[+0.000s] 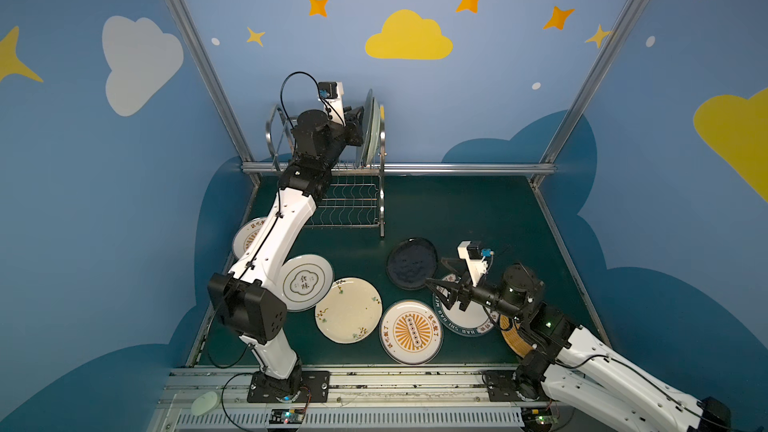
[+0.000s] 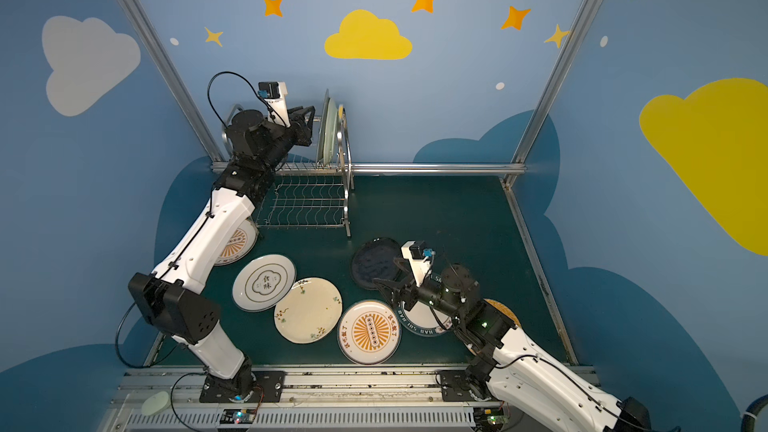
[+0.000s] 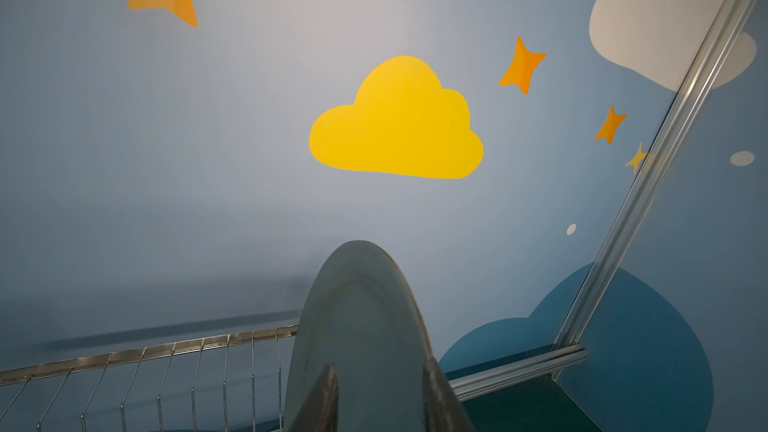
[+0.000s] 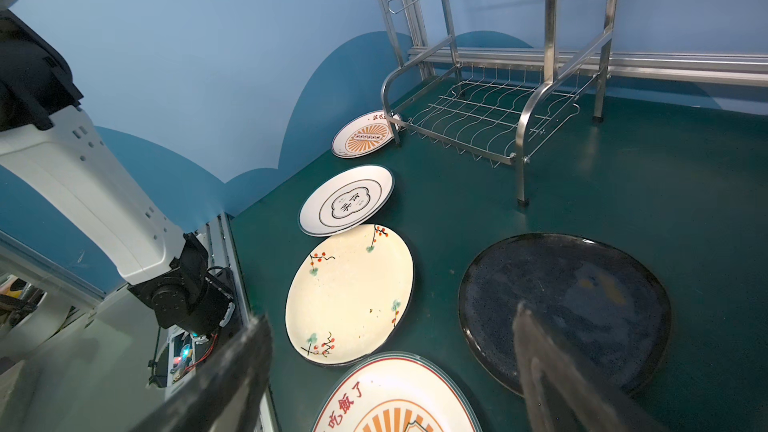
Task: Load the plates into the dish rack
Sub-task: 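Lower the pale green plate into the top rack slots beside the sunflower plate, then open and withdraw the left gripper while the right gripper moves toward the bamboo mat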
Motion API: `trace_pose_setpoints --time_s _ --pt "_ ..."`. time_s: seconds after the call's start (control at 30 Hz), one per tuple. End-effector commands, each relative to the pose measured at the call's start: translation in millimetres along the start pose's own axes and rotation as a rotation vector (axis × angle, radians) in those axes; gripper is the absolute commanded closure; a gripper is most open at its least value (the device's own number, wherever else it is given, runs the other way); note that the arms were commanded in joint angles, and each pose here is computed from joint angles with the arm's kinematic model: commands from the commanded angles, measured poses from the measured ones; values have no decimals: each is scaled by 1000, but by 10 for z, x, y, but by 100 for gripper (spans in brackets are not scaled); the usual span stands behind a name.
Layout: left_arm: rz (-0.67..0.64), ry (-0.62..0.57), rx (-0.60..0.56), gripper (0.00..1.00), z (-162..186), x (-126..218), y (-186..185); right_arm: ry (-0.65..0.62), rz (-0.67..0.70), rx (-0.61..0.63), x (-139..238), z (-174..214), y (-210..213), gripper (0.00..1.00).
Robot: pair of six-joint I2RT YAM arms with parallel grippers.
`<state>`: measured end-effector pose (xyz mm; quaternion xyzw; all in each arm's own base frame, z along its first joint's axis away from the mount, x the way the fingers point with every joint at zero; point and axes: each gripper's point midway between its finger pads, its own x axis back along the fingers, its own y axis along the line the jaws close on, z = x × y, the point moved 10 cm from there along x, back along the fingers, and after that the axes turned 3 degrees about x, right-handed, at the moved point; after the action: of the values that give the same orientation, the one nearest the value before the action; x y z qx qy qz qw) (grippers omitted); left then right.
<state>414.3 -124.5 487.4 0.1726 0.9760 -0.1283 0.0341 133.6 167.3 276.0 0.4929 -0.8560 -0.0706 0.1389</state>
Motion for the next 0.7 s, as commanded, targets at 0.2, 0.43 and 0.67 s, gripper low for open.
trace_pose_setpoints --time_s 0.2,0.43,0.67 --pt "57 -80 122 56 -435 437 -130 -34 31 -1 47 -33 0 11" --pt "88 -76 225 42 -423 733 -165 -70 82 6 105 -41 -27 11" --pt "125 -83 329 24 -255 1160 -173 -77 160 -5 183 -41 -69 8"
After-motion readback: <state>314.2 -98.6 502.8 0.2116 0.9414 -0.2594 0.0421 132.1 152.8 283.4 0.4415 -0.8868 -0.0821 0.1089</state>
